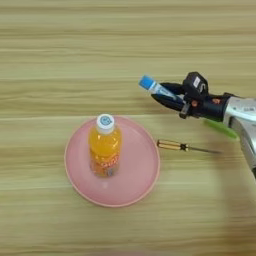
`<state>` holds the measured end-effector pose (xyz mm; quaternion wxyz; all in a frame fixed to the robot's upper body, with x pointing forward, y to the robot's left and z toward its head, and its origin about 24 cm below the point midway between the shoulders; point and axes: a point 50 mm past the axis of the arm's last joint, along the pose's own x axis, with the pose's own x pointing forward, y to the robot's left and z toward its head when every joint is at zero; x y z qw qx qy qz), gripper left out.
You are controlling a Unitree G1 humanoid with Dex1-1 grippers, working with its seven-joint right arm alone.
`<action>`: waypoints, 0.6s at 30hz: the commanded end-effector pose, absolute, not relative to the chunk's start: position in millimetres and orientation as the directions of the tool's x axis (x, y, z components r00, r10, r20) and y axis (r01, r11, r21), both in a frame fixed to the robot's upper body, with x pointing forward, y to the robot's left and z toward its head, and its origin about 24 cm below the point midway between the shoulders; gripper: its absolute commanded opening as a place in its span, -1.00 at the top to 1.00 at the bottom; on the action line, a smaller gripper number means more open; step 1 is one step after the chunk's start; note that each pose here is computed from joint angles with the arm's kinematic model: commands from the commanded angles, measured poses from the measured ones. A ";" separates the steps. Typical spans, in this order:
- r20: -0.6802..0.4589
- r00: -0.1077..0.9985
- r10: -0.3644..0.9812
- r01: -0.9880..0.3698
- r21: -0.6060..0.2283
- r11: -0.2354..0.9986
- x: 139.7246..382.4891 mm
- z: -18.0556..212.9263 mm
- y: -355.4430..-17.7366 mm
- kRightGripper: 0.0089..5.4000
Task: Move the objects on the table
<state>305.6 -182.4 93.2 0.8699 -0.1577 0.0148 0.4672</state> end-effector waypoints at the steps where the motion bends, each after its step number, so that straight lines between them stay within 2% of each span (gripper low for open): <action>1: -0.056 0.550 0.833 -0.781 -0.387 0.490 305.9 135.4 -169.5 0.48; 7: -0.047 0.474 0.879 -0.819 -0.392 0.420 292.1 140.2 -149.2 0.48; 18: -0.115 0.393 0.912 -0.880 -0.335 0.337 284.6 119.5 -122.8 0.48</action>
